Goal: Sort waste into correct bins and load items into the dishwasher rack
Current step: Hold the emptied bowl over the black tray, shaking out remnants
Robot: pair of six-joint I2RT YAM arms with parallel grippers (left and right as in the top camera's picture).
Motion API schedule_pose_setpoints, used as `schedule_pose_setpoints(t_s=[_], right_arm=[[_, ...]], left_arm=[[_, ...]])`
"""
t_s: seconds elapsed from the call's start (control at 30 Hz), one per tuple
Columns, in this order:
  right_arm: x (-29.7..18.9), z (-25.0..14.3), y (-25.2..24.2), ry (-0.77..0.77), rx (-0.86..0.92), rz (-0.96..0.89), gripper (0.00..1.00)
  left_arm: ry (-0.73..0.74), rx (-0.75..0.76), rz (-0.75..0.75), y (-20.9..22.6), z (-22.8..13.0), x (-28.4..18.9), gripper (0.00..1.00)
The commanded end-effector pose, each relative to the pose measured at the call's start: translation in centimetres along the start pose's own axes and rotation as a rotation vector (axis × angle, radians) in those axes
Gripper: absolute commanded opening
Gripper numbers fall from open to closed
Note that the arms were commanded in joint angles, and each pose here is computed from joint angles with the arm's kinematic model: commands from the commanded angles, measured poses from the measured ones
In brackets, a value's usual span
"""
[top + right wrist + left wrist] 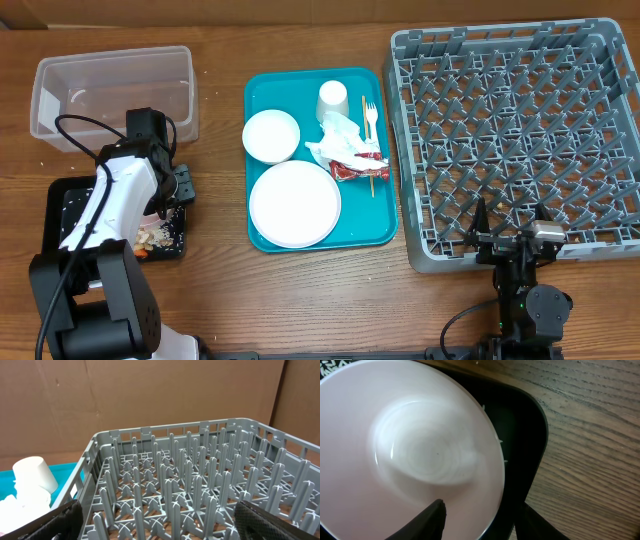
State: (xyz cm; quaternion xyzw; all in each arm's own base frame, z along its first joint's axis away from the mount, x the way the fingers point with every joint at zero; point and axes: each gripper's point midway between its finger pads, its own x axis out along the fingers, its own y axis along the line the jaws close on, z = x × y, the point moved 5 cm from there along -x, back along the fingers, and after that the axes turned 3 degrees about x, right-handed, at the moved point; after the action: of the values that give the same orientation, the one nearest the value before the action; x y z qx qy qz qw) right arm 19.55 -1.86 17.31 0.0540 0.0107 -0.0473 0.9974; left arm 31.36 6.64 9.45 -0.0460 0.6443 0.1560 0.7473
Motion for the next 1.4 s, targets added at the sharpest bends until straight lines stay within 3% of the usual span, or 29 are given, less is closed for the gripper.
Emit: schedule_pose_setpoints(t_s=[0.0, 0.6, 0.87, 1.1, 1.37], right_arm=[[0.0, -0.1, -0.2, -0.007, -0.004, -0.010, 1.00], [0.0, -0.1, -0.2, -0.007, -0.004, -0.010, 1.00], [0.0, -0.1, -0.2, -0.007, -0.004, -0.010, 1.00], [0.0, -0.1, -0.2, -0.007, -0.004, -0.011, 1.00], [0.0, -0.1, -0.2, -0.007, -0.004, -0.011, 1.00]], left_arm=[[0.033, 0.023, 0.026, 0.3, -0.9, 0.9, 0.47], [0.042, 0.005, 0.046, 0.6, -1.1, 0.9, 0.43], [0.040, 0.005, 0.045, 0.6, -1.1, 0.9, 0.27], [0.039, 0.004, 0.045, 0.6, -1.1, 0.9, 0.05], [0.005, -0.019, 0.033, 0.5, 0.3, -0.3, 0.04]])
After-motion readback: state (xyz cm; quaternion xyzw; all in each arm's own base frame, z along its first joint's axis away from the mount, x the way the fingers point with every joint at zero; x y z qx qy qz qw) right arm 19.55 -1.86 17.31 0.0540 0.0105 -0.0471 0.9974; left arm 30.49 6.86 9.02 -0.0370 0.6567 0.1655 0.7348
